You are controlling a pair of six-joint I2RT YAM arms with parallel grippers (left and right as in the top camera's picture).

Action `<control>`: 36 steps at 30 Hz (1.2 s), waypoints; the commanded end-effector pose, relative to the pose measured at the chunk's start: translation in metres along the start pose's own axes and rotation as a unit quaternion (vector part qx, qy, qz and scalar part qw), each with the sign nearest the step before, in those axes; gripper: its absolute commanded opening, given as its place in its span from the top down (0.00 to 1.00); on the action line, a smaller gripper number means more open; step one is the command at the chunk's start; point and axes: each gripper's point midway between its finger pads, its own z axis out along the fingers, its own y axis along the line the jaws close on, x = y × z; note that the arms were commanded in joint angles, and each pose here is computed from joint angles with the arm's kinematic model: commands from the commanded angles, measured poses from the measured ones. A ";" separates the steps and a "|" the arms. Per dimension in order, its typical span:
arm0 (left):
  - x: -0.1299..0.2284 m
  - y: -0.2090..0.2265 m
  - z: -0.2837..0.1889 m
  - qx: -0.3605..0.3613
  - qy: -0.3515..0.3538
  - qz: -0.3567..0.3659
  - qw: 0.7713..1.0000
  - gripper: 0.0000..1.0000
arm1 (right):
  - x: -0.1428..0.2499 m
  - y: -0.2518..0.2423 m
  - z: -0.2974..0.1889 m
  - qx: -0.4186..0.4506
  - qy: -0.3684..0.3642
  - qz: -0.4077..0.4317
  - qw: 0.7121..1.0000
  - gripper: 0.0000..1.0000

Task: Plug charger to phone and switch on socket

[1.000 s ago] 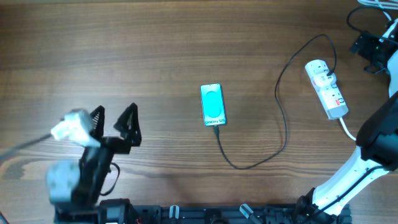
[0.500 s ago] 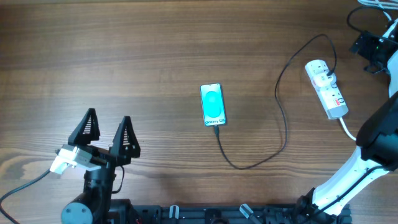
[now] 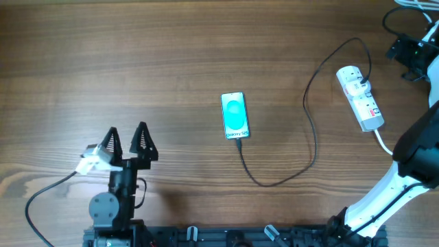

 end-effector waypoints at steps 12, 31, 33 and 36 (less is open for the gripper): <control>0.029 0.022 -0.003 -0.047 0.054 -0.005 0.997 0.00 | -0.008 0.003 -0.006 0.002 -0.011 -0.012 1.000 0.00; 0.029 0.022 -0.003 -0.047 0.054 -0.005 0.997 0.00 | -0.056 0.041 -0.111 -0.029 -0.119 -0.035 0.992 0.00; 0.029 0.022 -0.003 -0.047 0.054 -0.005 0.997 0.00 | -0.071 0.056 -0.164 -0.044 -0.171 -0.044 0.983 0.00; 0.029 0.022 -0.003 -0.047 0.054 -0.005 0.997 0.00 | -0.085 0.064 -0.244 -0.059 -0.245 -0.048 0.967 0.00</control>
